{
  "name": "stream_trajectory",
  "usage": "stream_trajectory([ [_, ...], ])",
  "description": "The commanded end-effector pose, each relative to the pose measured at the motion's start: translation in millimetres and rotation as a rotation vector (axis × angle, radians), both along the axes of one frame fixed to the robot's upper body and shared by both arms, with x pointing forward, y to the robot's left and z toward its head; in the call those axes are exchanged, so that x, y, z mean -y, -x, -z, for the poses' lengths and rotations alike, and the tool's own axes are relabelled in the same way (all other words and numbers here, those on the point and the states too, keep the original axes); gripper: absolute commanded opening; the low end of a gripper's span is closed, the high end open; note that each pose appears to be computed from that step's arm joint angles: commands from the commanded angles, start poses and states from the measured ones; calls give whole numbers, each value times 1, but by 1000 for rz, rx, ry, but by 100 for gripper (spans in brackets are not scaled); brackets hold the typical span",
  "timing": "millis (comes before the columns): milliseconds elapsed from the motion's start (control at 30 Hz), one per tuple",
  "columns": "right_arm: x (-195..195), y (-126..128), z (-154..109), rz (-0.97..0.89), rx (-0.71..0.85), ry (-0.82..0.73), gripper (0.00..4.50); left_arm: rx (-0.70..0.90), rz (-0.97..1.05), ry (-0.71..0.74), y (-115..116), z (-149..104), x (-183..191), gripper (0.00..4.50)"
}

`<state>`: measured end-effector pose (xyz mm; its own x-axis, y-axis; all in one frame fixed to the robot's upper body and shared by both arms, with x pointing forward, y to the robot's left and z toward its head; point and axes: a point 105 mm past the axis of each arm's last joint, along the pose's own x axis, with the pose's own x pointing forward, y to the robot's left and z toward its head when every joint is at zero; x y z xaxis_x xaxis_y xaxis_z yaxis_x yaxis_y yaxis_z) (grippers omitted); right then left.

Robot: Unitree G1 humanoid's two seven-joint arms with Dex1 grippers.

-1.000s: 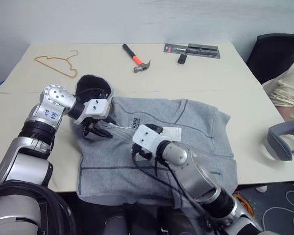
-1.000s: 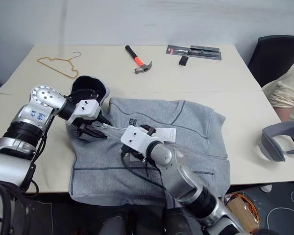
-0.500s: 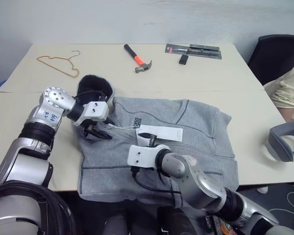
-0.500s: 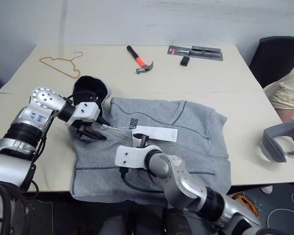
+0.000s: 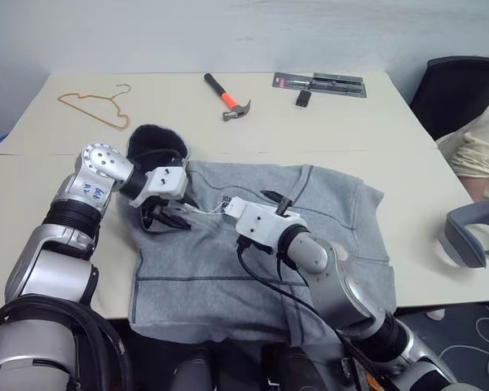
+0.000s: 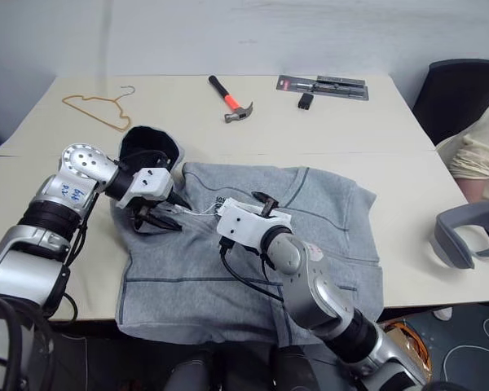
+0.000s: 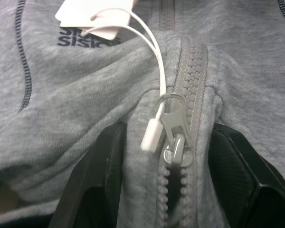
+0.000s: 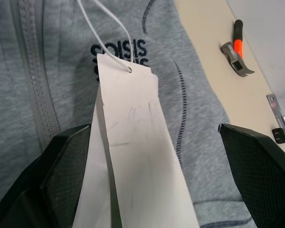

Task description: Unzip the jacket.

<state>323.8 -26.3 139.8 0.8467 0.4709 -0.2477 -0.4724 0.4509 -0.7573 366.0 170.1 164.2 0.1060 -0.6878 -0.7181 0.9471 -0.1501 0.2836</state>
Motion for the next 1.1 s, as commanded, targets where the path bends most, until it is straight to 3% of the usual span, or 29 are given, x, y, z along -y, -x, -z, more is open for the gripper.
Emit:
stream_trajectory([
  [33, -5, -8, -2, -16, 56, 4, 443, -25, 77, 1, 8, -12, 3, 262],
  [233, -6, -11, 8, -17, 60, 5, 443, -9, 46, -34, 9, -14, -12, 262],
  [267, -5, -12, 8, -15, 65, 2, 426, -14, 36, -32, 10, -15, -15, 262],
  [333, -4, -13, 8, -9, 77, -12, 379, -19, 23, -29, 10, -16, -18, 262],
  [667, -1, -18, 9, -2, 70, -60, 53, -35, 19, -23, 12, 1, -14, 262],
  [733, 2, -20, 10, 17, 59, -79, 14, -43, 16, -9, 11, 8, -10, 262],
  [900, 15, -23, 0, 66, 55, -168, 14, -34, -32, 10, 4, 36, 0, 262],
  [1100, 47, -16, -33, 138, 141, -281, 14, -29, -170, 24, -6, 69, -2, 262],
])
